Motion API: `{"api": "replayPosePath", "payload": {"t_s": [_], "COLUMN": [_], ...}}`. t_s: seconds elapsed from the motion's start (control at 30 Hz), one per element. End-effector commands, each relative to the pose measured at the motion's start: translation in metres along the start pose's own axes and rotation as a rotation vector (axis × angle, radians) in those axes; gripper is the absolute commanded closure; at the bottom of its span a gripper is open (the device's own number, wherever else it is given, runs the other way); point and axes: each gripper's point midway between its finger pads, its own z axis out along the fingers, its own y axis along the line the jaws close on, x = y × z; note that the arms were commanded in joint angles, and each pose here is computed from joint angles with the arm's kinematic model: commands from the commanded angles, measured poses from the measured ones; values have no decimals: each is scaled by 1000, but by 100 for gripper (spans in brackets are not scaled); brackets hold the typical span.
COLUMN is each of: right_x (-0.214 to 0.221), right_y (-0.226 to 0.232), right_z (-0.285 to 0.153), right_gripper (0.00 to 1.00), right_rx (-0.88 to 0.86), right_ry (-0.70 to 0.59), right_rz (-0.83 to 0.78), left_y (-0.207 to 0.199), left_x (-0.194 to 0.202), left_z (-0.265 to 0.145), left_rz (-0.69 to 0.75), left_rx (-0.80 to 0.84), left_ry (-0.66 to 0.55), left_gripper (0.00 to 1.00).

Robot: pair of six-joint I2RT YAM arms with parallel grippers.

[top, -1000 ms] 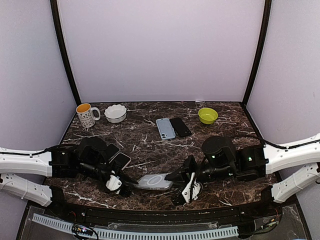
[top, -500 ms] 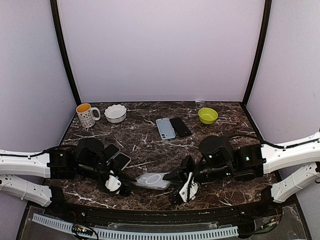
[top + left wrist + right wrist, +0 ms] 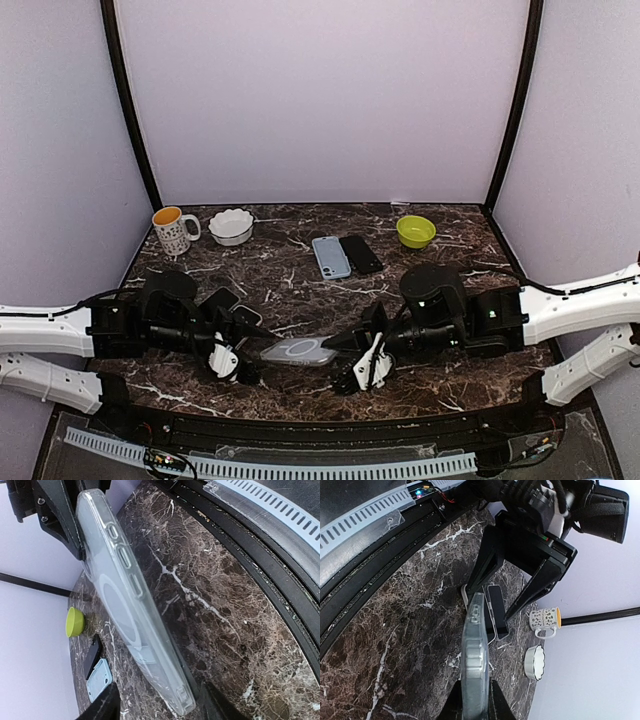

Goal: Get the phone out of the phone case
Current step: Remove the top left corner of the phone case, then remove the bottom left corner of the phone case.

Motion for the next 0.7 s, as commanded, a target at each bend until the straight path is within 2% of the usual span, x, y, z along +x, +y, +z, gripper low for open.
{"api": "replayPosePath", "payload": {"t_s": [0.0, 0.13, 0.33, 0.47, 0.67], "right_x": [-15, -7, 8, 11, 11], "right_y": [-52, -70, -108, -133, -155], "right_z": [-19, -31, -51, -67, -90], "right_gripper": [100, 100, 100, 100, 100], "right_rx": [200, 286, 475, 587, 695], "right_ry": [-81, -81, -92, -163, -266], "right_rz": [67, 177, 393, 563, 725], "left_y": [16, 25, 54, 72, 97], "left_x": [-7, -7, -4, -2, -8], "left_z": [-7, -14, -31, -41, -62], "left_rz": [5, -26, -104, -157, -244], "left_rx": [-75, -114, -224, -287, -354], "left_ry": [-28, -32, -53, -72, -186], "left_gripper": [38, 33, 33, 34, 36]}}
